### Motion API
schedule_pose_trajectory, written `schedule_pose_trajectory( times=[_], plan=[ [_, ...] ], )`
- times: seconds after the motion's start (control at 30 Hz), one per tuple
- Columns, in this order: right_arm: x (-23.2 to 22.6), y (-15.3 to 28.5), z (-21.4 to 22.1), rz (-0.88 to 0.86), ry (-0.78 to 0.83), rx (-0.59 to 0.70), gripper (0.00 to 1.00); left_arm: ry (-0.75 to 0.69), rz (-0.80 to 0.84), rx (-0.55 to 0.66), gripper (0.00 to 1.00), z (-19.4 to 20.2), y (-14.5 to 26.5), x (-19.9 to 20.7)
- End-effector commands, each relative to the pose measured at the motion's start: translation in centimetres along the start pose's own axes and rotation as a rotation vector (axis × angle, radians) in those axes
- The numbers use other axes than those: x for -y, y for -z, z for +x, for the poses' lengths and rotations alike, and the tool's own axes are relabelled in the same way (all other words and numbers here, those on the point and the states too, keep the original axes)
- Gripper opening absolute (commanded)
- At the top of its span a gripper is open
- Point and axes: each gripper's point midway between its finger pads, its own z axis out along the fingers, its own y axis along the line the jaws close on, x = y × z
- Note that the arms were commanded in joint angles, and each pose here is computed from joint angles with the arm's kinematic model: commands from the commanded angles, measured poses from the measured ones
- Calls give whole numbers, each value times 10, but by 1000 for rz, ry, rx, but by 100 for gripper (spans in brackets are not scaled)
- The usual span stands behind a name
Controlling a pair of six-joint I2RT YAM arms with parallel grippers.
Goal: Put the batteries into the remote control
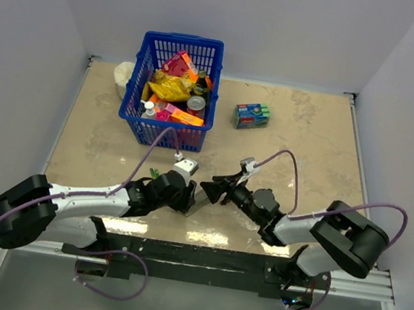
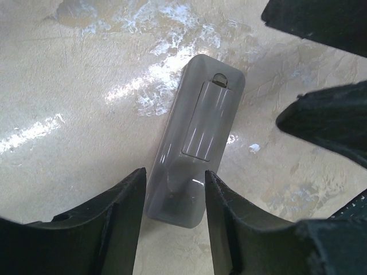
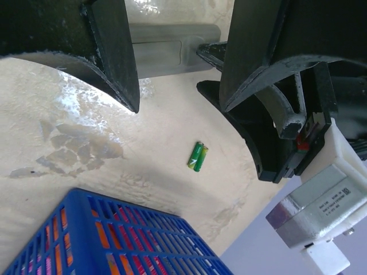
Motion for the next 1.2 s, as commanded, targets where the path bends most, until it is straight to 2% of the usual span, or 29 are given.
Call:
schedule_pose_trajectory(
  times=[0.0,0.13,0.17,0.43,0.77,1.17],
  plan=[
    [9,-6,-11,114,75,-63,60,4,14,55,50,-15,-4,5],
    [20,1,-16,209,125,-143,60,-6,9,58,50,-21,-9,8],
    [27,7,-8,239,129,-201,60,-5,7,61,50,-24,-11,10],
    [35,3,14,276,98,-355,58,-11,-29,70,49,-34,-19,9],
    [44,-8,32,277,48,-424,53,-28,-45,86,49,-45,-25,8],
    [57,11,73,315,14,-571,47,-60,-62,10,49,-30,-35,4]
  ],
)
